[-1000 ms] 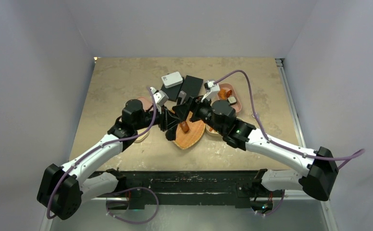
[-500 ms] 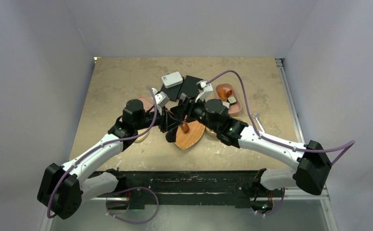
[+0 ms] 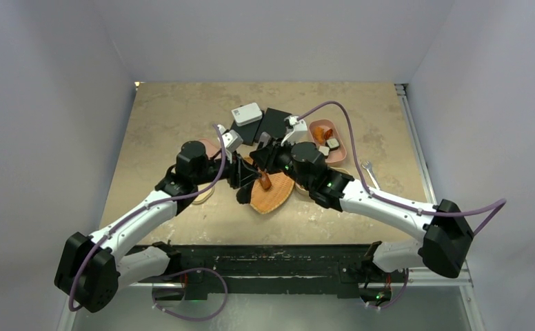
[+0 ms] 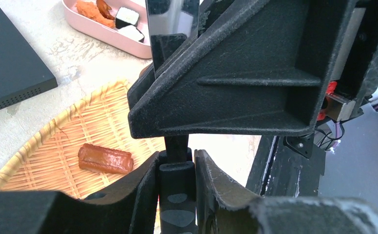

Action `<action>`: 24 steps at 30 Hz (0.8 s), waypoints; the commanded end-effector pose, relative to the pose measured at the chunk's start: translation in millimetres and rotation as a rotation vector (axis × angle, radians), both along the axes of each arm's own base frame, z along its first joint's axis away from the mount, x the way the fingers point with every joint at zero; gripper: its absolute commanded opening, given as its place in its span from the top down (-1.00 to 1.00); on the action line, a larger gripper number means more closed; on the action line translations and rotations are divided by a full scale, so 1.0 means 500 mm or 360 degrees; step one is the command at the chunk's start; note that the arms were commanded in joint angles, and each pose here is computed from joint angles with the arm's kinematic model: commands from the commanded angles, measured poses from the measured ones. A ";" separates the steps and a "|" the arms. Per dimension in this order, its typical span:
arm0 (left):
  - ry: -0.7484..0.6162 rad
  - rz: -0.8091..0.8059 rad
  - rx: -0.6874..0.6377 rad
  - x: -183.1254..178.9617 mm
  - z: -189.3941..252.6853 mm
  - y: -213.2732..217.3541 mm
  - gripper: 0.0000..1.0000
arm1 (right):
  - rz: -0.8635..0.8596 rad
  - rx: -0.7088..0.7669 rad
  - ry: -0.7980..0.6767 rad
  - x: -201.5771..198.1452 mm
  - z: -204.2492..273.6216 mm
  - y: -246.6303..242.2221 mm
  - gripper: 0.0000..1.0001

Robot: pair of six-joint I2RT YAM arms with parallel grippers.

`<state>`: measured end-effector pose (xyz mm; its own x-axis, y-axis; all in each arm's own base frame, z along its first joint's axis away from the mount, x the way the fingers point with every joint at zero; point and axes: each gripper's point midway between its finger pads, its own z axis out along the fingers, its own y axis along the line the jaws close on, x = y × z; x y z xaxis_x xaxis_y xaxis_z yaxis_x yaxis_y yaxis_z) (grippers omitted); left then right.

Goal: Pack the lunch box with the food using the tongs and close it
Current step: Adjust the clamp, then pick up the fake food from the plate.

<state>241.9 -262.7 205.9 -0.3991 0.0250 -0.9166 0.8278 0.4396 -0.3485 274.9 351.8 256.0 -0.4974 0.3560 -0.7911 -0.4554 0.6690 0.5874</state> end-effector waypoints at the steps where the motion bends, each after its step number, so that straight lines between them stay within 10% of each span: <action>1: -0.0110 -0.0005 -0.0024 0.015 0.042 -0.006 0.19 | -0.0113 0.0105 -0.0084 0.011 0.062 -0.021 0.69; 6: -0.0141 0.0014 -0.0010 0.014 0.052 0.002 -0.26 | -0.0297 -0.0022 -0.0198 0.033 0.063 -0.075 0.69; 24: -0.0341 0.0789 0.0168 0.100 0.097 0.155 -0.43 | -0.0573 -0.0380 -0.0529 0.076 0.008 -0.103 0.51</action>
<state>280.1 -200.6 239.1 -0.2371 -0.0203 -0.9713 0.6272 0.7603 -0.1690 301.2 303.8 238.6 -0.1908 0.2312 -0.9540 -0.3498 0.8920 0.2861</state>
